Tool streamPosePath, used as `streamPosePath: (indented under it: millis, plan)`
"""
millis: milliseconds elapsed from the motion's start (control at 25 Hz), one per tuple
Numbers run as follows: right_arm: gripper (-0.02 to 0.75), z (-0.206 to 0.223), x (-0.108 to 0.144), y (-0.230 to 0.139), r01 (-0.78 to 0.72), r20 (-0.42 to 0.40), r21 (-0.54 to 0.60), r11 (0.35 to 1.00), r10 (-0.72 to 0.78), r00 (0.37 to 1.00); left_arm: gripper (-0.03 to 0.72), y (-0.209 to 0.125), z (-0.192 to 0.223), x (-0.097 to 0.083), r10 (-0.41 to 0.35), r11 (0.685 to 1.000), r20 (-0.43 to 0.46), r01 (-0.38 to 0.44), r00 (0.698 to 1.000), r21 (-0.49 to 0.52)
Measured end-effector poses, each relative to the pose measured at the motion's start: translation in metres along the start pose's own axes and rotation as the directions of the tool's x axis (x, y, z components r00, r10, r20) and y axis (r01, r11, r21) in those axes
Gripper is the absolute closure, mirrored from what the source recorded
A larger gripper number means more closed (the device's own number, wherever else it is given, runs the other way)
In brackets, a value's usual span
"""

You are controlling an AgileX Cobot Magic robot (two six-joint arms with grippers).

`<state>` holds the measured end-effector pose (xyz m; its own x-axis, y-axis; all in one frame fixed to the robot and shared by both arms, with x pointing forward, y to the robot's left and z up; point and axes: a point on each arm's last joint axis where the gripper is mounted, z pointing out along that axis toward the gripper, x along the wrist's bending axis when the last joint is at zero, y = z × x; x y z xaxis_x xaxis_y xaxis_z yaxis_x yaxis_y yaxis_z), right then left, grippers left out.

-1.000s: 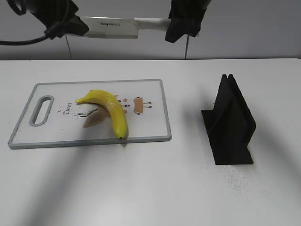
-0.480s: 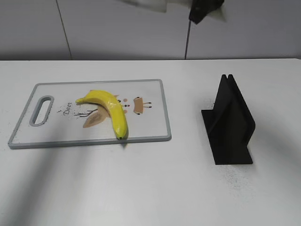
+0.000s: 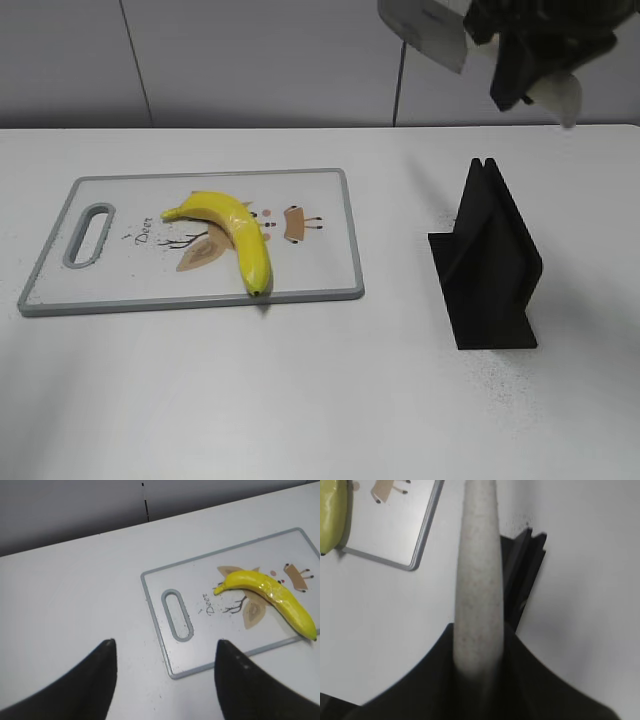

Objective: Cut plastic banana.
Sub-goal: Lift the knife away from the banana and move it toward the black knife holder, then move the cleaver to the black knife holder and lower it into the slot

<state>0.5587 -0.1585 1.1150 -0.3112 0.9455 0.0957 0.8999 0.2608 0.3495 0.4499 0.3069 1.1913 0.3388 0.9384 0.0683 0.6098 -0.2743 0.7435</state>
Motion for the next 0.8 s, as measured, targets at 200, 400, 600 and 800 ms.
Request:
streamPosePath:
  millis: [200, 400, 600, 800]
  plan:
    - [0.549, 0.004, -0.005, -0.045, -0.147, 0.003, 0.000, 0.989, 0.147, 0.989, 0.098, -0.057, -0.025, -0.030, -0.060, 0.998, -0.044, 0.060, 0.997, -0.008]
    - [0.549, 0.018, -0.010, -0.076, -0.201, 0.022, 0.057, 0.978, 0.200, 0.980, 0.099, -0.120, -0.044, -0.058, -0.085, 0.996, -0.117, 0.080, 0.989, -0.047]
    - [0.549, 0.030, -0.012, -0.088, -0.244, 0.036, 0.085, 0.966, 0.242, 0.970, 0.099, -0.175, -0.048, -0.080, -0.137, 0.988, -0.158, 0.123, 0.978, -0.097]
    - [0.549, 0.032, -0.012, -0.086, -0.280, 0.032, 0.054, 0.959, 0.278, 0.960, 0.099, -0.209, -0.056, -0.097, -0.108, 0.982, -0.167, 0.079, 0.980, -0.169]
